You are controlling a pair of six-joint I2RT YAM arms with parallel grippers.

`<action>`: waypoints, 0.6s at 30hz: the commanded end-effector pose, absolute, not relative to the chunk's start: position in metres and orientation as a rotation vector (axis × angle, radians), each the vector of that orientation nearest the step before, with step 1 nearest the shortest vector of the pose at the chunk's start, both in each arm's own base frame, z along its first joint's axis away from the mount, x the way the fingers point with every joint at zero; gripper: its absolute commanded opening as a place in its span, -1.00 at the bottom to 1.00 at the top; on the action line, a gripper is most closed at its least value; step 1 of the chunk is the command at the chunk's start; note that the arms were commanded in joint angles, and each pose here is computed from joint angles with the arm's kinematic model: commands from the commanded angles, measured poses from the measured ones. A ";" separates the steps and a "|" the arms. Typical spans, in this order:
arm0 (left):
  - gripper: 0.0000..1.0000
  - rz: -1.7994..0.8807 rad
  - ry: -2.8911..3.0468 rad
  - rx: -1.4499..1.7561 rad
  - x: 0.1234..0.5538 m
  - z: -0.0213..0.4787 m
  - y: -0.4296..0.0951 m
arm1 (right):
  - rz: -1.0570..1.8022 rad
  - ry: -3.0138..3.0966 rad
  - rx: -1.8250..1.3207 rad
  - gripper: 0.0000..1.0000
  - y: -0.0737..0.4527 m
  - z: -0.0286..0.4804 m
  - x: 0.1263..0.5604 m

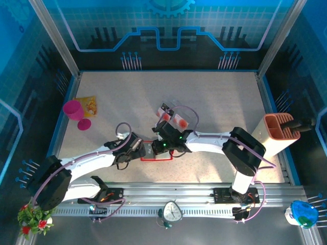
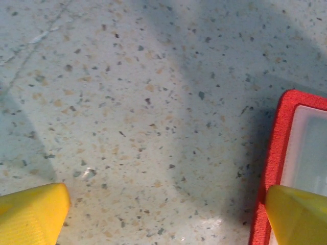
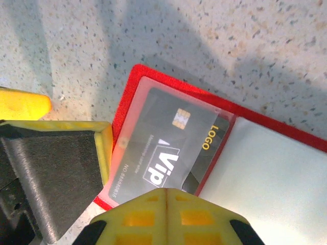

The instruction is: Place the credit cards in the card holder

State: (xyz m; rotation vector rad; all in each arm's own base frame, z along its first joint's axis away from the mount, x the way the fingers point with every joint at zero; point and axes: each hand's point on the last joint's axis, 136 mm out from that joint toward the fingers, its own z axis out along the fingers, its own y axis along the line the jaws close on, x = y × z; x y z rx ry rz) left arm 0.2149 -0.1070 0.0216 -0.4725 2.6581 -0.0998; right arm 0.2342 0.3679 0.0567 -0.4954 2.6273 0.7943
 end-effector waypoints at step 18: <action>0.98 -0.003 2.730 -0.549 0.200 -0.011 -0.093 | 0.712 2.718 -0.500 -0.94 0.366 0.018 0.236</action>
